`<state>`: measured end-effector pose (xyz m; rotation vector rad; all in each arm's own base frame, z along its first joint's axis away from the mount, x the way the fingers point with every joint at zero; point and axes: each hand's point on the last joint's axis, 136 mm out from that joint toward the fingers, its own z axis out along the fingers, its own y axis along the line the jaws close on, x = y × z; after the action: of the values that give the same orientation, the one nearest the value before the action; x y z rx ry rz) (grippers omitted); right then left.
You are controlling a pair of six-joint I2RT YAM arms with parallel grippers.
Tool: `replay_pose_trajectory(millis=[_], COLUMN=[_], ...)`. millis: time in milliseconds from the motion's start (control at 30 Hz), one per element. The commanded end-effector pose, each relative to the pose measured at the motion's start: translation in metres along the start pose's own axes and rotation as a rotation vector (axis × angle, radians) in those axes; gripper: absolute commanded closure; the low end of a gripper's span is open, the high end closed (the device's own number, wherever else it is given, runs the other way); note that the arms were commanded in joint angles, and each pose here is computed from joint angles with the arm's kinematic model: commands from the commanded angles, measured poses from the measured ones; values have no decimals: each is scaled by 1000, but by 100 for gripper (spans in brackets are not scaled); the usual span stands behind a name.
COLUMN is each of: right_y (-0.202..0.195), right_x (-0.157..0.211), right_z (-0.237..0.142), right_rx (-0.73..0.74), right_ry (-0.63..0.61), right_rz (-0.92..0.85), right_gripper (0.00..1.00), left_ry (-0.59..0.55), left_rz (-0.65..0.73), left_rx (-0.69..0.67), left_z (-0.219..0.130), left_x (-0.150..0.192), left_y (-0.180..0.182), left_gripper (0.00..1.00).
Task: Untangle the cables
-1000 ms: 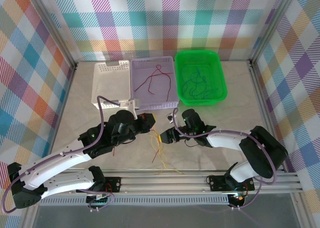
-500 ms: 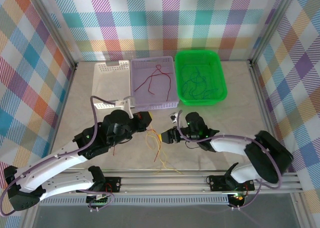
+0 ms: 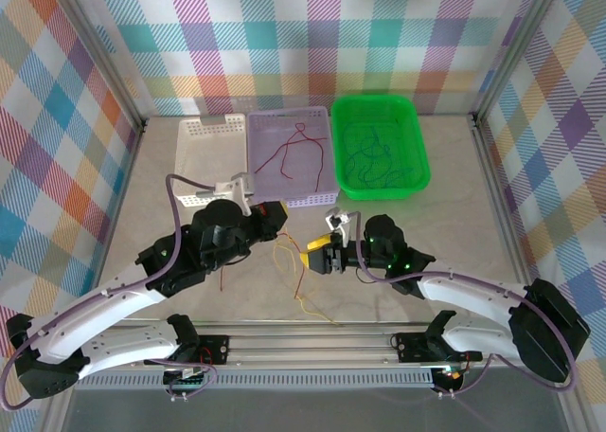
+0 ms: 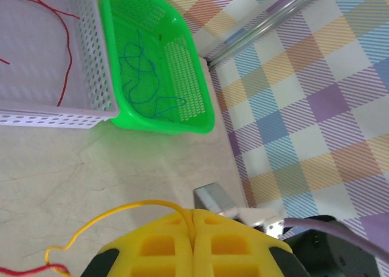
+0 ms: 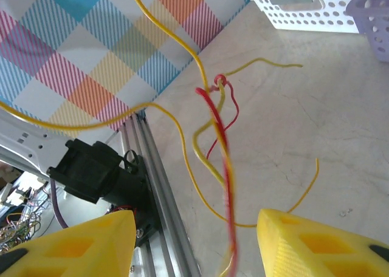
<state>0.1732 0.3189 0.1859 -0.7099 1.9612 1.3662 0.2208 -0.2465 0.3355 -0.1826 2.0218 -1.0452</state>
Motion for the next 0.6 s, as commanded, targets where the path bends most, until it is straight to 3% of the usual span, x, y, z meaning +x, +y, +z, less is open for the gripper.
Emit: replay_pose_trajectory(millis=[0,167,400,433,567], right_y=[-11,-12,-28,-29,-40], right_x=[11,25,29,28,31], right_z=[4,16,25,27,27], right_rx=[46,39,77,77,133], right_ry=[29,67,28,24,26], right_rz=[-7,4,24,26,43], right_gripper=[46,47,49,55,93], left_ry=[-38,-57,-68,-68,-88], left_rz=[9,7,-4,-5,8], left_rx=[66,84,139,144,148], left_z=[-9,-9,-8,-8,-17], left_x=[-20,-29,-41,-41,-51], left_y=[-25,-37,-61,-63,-69], left_gripper=[100,100,100,100,100])
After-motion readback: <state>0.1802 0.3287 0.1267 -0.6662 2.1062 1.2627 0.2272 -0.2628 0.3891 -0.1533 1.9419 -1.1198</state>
